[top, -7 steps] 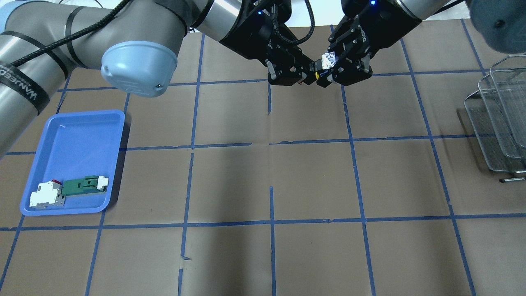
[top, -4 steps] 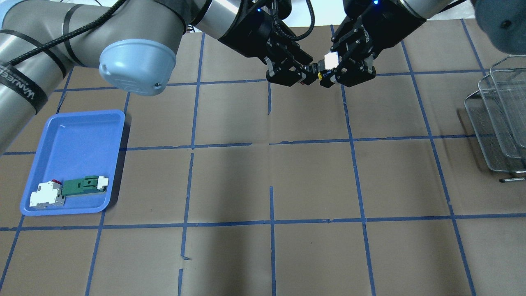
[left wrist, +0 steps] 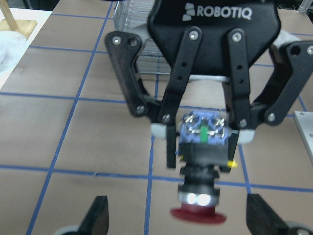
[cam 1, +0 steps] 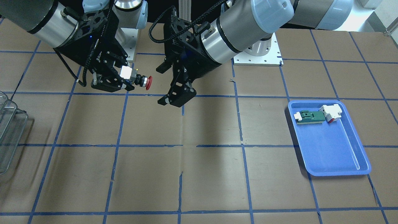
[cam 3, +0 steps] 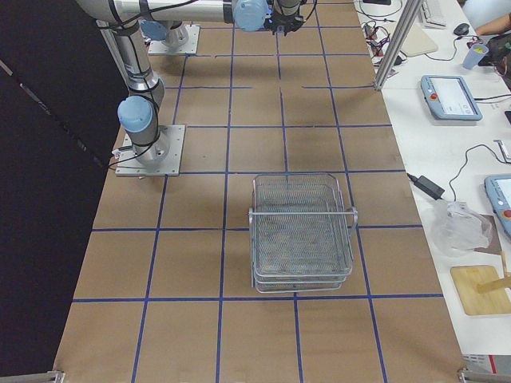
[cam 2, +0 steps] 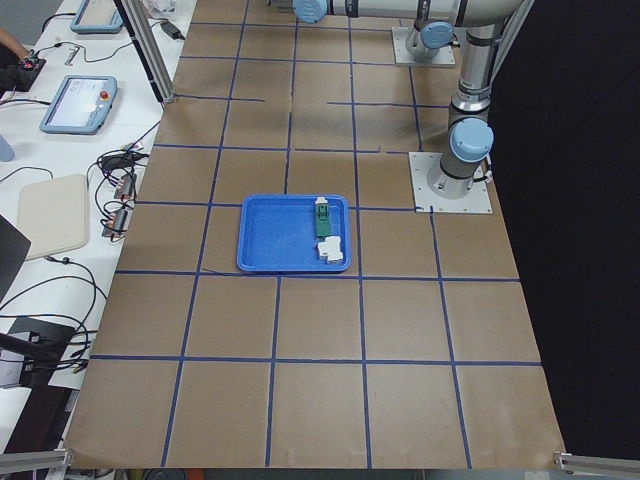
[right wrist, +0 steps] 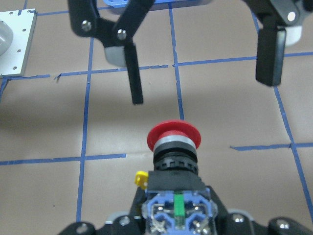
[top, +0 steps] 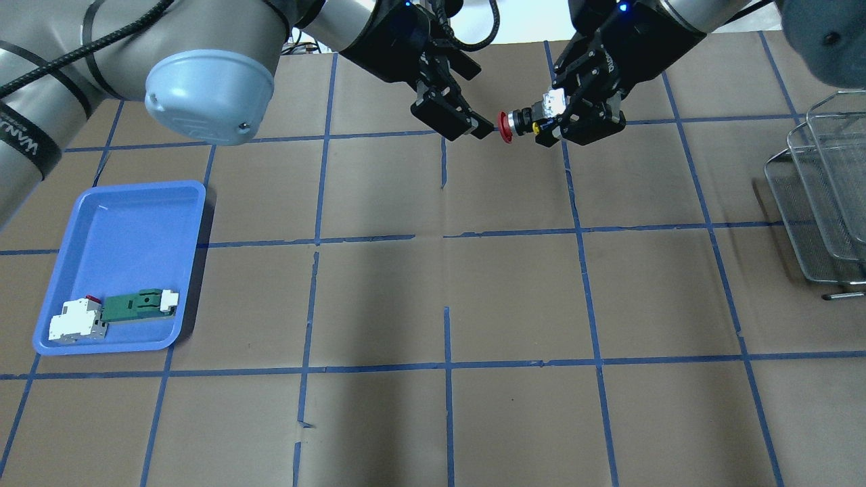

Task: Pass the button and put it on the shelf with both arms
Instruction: 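Open the left gripper and pull back while the right carries the button, then lower the button into the wire mesh basket with the right gripper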

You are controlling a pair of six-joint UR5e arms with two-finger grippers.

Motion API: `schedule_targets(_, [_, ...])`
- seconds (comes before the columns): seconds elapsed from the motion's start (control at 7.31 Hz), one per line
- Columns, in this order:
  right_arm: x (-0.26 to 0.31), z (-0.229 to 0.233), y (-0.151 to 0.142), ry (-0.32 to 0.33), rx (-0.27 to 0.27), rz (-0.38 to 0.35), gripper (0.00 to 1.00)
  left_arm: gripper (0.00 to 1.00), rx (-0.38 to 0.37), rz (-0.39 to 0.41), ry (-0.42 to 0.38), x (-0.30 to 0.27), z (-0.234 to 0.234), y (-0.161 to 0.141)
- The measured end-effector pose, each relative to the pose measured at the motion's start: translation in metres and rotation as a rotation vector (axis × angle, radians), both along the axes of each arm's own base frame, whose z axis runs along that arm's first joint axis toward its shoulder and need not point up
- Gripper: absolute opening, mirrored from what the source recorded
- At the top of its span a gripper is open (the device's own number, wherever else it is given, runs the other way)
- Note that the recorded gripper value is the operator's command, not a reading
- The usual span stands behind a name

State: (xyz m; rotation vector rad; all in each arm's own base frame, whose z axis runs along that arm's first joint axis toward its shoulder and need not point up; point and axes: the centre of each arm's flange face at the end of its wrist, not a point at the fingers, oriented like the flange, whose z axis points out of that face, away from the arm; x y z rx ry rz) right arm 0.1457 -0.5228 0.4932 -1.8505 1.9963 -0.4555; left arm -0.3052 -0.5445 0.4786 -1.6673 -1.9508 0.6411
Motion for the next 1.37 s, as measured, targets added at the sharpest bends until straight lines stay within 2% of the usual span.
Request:
schedule_targets(0.14, [-0.030, -0.004, -0.007, 0.075, 0.010, -0.052, 0.00, 1.00, 0.021, 0.081, -0.088, 0.021, -0.008, -0.011])
schedule_targets(0.27, [-0.077, -0.010, -0.015, 0.131, 0.025, -0.128, 0.00, 1.00, 0.058, 0.202, -0.175, 0.050, -0.018, -0.026])
schedule_targets(0.55, [-0.194, -0.025, -0.027, 0.206, 0.039, -0.280, 0.00, 1.00, 0.165, 0.536, -0.324, 0.101, -0.021, -0.039])
schedule_targets(0.68, [-0.248, -0.035, -0.031, 0.251, 0.018, -0.321, 0.00, 1.00, 0.214, 0.687, -0.374, 0.114, -0.015, -0.037])
schedule_targets(0.96, [-0.355, -0.062, -0.024, 0.318, 0.015, -0.402, 0.00, 1.00, 0.297, 0.916, -0.417, 0.123, 0.002, -0.022])
schedule_targets(1.09, [-0.401, -0.071, -0.017, 0.340, -0.007, -0.442, 0.00, 1.00, 0.333, 0.997, -0.442, 0.125, 0.009, -0.010])
schedule_targets(1.23, [-0.435, -0.082, -0.012, 0.354, -0.024, -0.479, 0.00, 1.00, 0.366, 1.045, -0.498, 0.132, 0.010, 0.004])
schedule_targets(1.37, [-0.457, -0.096, -0.010, 0.348, -0.012, -0.527, 0.00, 1.00, 0.402, 1.071, -0.540, 0.139, 0.010, 0.017])
